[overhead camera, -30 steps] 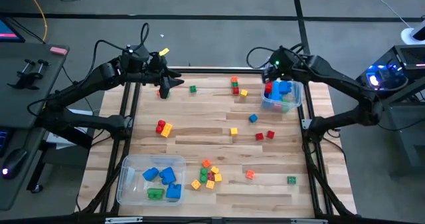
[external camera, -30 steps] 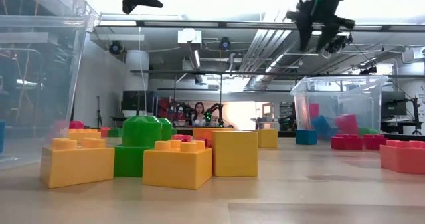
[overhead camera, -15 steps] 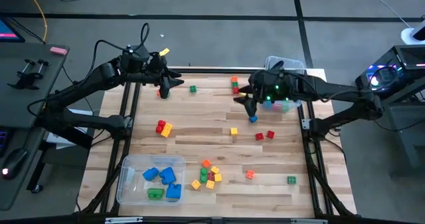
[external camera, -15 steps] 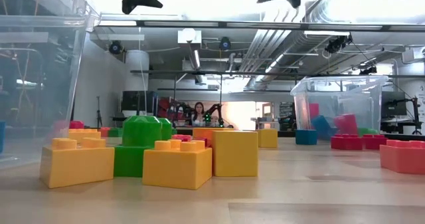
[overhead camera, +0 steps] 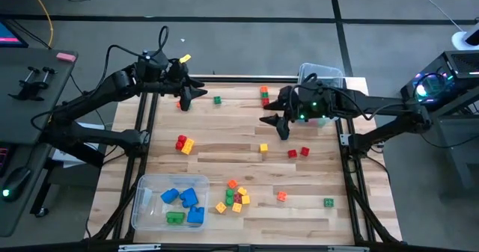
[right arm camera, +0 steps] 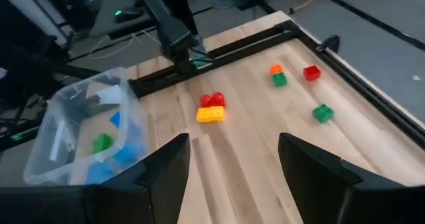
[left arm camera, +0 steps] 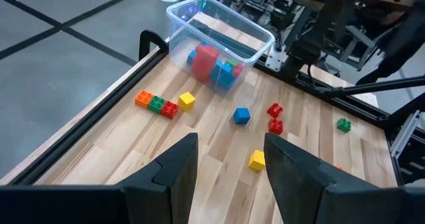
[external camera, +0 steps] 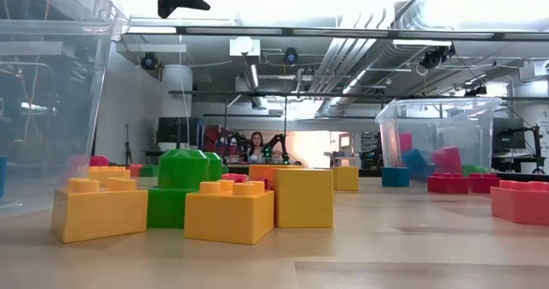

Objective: Sort blocks by size
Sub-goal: Put the large green game piece into the right transparent bin

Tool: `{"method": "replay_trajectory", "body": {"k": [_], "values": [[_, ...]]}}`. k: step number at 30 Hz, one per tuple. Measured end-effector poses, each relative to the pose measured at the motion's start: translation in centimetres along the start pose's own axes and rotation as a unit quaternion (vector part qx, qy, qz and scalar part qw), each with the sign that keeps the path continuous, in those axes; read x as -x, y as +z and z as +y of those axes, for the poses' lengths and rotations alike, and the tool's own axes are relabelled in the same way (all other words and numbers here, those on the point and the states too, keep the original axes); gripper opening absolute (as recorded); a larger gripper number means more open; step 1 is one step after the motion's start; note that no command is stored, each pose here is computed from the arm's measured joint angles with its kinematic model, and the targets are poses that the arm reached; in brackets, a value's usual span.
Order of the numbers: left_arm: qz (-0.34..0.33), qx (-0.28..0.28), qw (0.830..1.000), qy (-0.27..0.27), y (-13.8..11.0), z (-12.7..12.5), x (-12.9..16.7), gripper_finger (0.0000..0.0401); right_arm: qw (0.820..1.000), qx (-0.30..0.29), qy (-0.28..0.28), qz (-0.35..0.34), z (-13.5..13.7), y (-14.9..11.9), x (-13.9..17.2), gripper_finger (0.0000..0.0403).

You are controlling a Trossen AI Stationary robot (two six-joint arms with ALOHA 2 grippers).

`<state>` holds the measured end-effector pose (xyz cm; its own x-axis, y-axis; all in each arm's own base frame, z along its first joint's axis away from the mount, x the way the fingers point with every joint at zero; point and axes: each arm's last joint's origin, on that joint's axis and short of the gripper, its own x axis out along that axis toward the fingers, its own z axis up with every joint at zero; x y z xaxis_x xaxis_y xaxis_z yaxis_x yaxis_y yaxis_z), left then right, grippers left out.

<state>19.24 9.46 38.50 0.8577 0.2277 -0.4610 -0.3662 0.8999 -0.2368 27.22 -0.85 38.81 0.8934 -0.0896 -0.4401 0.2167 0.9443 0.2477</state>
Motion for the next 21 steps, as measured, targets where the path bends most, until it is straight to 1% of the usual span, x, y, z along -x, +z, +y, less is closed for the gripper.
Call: {"method": "replay_trajectory", "body": {"k": [2, 4, 8, 10, 12, 14, 16, 17, 18, 21], "values": [[0.004, 0.001, 1.0, 0.001, 0.0, 0.0, -0.2, 0.0161, 1.0, 0.005, 0.026, 0.013, 0.4, -0.2, -1.0, 0.0227], [0.009, 0.002, 1.0, 0.001, -0.1, 0.1, -0.6, 0.0161, 0.997, 0.025, 0.053, 0.039, 0.9, -0.9, -2.9, 0.0227], [0.026, 0.012, 1.0, 0.002, -0.2, 0.3, -1.7, 0.0161, 0.986, 0.104, 0.091, 0.096, 1.8, -3.0, -7.1, 0.0227], [0.034, 0.011, 0.999, -0.001, -0.3, 0.1, -2.1, 0.0161, 0.974, 0.162, 0.107, 0.114, 2.2, -4.1, -8.9, 0.0227], [0.042, 0.01, 0.999, -0.005, -0.5, -0.1, -2.5, 0.0161, 0.955, 0.239, 0.12, 0.126, 2.6, -5.2, -10.4, 0.0227], [0.048, 0.007, 0.999, -0.01, -0.6, -0.3, -2.7, 0.0161, 0.926, 0.326, 0.137, 0.136, 2.9, -6.2, -11.7, 0.0227], [0.053, 0.005, 0.999, -0.014, -0.7, -0.5, -2.7, 0.0161, 0.898, 0.388, 0.152, 0.144, 3.2, -7.3, -12.8, 0.0227], [0.053, 0.004, 0.998, -0.016, -0.7, -0.6, -2.7, 0.0161, 0.887, 0.41, 0.158, 0.144, 3.4, -7.7, -13.4, 0.0227], [0.054, 0.003, 0.998, -0.017, -0.7, -0.7, -2.7, 0.0161, 0.88, 0.423, 0.164, 0.144, 3.6, -8.1, -14.0, 0.0227], [0.059, 0.003, 0.998, -0.019, -0.9, -0.8, -2.7, 0.0161, 0.862, 0.441, 0.202, 0.146, 4.2, -9.5, -15.5, 0.0227]]}}
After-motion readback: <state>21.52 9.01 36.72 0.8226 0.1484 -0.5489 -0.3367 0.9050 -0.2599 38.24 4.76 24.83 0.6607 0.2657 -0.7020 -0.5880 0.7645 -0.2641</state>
